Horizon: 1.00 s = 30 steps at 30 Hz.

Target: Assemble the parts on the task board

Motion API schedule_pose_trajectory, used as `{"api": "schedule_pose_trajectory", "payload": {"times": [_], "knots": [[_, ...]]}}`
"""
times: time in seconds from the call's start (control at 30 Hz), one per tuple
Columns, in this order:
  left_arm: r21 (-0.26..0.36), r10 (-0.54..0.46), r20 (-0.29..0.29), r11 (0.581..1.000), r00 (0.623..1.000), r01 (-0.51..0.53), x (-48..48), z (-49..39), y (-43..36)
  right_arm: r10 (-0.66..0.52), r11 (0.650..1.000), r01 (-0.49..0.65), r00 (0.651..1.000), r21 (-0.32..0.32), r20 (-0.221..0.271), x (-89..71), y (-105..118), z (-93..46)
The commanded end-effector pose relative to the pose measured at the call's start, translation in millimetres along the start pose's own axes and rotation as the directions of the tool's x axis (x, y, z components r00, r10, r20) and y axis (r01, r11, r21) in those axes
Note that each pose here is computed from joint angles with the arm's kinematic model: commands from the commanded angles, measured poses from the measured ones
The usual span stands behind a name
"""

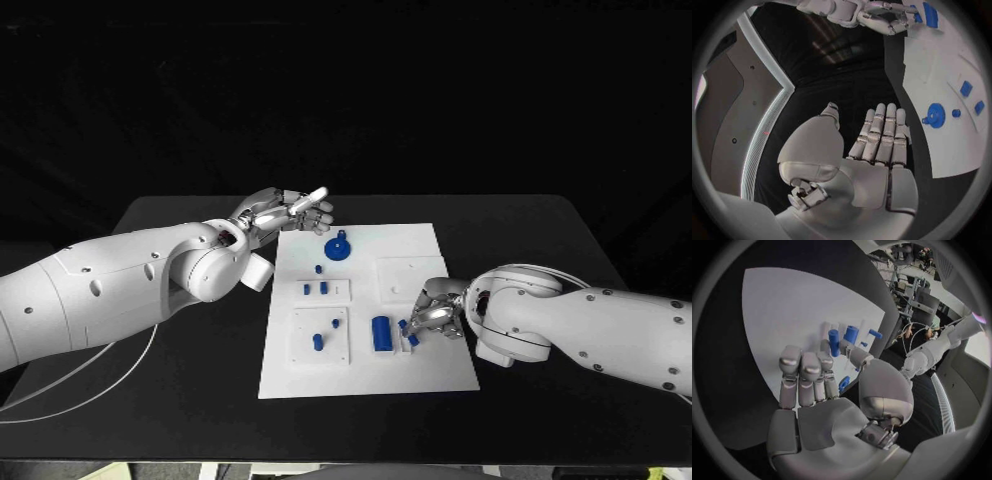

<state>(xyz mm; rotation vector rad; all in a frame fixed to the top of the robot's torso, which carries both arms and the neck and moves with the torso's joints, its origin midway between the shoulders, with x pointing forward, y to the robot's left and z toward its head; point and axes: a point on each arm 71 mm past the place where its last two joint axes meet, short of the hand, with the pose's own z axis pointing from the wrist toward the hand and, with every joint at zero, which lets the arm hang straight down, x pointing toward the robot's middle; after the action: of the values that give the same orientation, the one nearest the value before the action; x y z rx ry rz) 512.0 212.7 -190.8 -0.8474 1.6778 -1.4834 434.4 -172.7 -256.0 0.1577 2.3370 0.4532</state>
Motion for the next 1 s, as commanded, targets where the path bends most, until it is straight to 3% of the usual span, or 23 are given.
{"api": "schedule_pose_trajectory", "payload": {"times": [0.03,0.7,1.0], "knots": [[0.012,-0.01,-0.013,1.0,1.0,0.01,1.8,0.5,-1.4,-0.014,1.0,0.014,0.999,0.009,-0.032,3.2,0.5,2.2],[0.01,-0.01,-0.016,1.0,1.0,0.011,2.0,0.2,-1.4,-0.022,1.0,0.023,0.999,0.021,-0.043,6.1,-2.0,4.5],[0.009,-0.011,-0.016,1.0,1.0,0.011,1.6,-0.2,-1.3,-0.001,0.999,-0.003,0.997,-0.047,-0.081,10.8,-1.1,0.1]]}}
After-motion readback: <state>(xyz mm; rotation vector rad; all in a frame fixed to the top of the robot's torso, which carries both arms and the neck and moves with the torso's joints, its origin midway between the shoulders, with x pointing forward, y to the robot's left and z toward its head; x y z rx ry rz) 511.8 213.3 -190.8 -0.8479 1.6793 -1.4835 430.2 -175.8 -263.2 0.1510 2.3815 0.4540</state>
